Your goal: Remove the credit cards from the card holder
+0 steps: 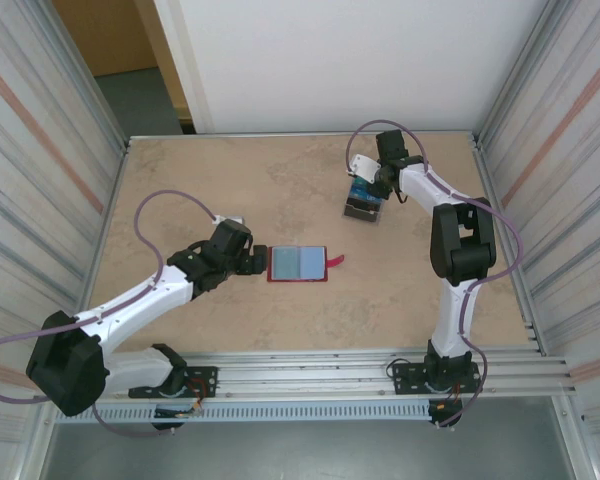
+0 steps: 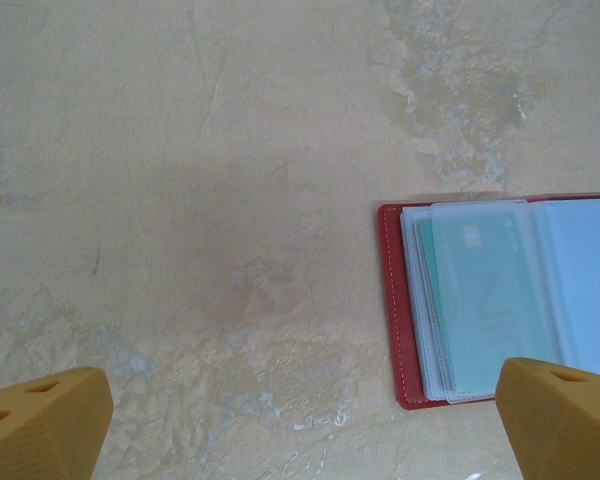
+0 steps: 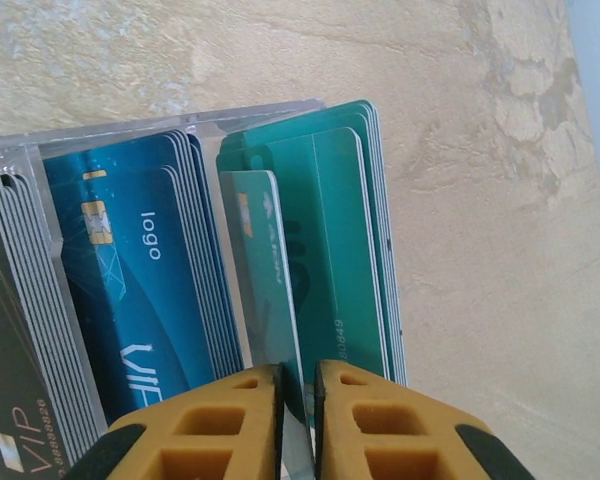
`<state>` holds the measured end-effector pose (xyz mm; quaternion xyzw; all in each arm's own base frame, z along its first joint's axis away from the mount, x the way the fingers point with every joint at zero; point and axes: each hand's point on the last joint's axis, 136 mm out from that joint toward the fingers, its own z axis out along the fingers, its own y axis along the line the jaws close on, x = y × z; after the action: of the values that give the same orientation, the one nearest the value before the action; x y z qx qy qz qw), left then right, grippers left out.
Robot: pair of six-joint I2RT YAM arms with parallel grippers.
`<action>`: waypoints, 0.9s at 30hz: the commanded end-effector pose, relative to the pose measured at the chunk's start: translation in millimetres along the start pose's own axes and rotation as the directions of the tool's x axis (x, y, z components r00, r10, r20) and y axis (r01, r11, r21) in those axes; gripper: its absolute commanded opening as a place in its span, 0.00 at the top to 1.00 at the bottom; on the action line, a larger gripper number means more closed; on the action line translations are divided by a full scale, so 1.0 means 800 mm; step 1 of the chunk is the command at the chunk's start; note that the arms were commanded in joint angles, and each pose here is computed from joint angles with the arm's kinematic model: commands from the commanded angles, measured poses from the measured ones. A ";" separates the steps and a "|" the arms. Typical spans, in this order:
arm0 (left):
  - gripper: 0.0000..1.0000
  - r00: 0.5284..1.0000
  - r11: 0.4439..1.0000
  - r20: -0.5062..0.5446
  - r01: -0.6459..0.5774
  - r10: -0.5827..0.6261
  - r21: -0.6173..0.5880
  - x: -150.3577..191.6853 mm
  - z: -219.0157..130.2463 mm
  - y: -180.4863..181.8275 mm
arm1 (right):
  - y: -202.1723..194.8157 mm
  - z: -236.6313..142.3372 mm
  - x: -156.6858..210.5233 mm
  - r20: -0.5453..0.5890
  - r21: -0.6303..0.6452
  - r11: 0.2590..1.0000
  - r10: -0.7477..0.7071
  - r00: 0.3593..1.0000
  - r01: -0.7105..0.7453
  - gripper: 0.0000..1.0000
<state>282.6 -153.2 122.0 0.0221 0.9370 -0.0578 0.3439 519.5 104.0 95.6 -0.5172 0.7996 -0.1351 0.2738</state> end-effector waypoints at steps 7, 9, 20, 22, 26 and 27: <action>0.01 1.000 1.000 0.021 0.013 -0.013 0.013 -0.014 -0.004 -0.005 | -0.042 -0.008 -0.013 0.013 0.126 0.989 0.072 0.997 -0.073 0.72; 0.01 1.000 1.000 0.020 0.014 -0.015 0.016 -0.013 -0.004 -0.005 | -0.050 -0.012 -0.016 0.031 0.141 0.983 0.117 0.993 -0.120 0.70; 0.01 0.999 1.000 0.025 0.023 -0.023 0.017 -0.013 -0.006 -0.003 | -0.091 -0.069 -0.019 0.216 0.107 0.822 0.530 0.820 -0.559 0.67; 0.01 0.999 0.999 0.029 0.026 -0.027 0.020 -0.014 -0.007 -0.003 | -0.100 -0.082 -0.012 0.247 0.072 0.734 0.642 0.725 -0.675 0.67; 0.01 0.999 0.999 0.030 0.030 -0.030 0.025 -0.014 -0.006 -0.004 | -0.101 -0.096 0.014 0.222 -0.065 0.478 0.863 0.454 -0.876 0.68; 0.01 0.999 0.999 0.029 0.029 -0.030 0.026 -0.013 -0.005 -0.004 | -0.097 -0.096 0.020 0.201 -0.096 0.431 0.891 0.407 -0.897 0.69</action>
<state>281.8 -155.1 121.8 0.0239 0.9375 -0.0631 0.3414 543.6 57.6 179.6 -0.1448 0.9016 -0.0125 0.4074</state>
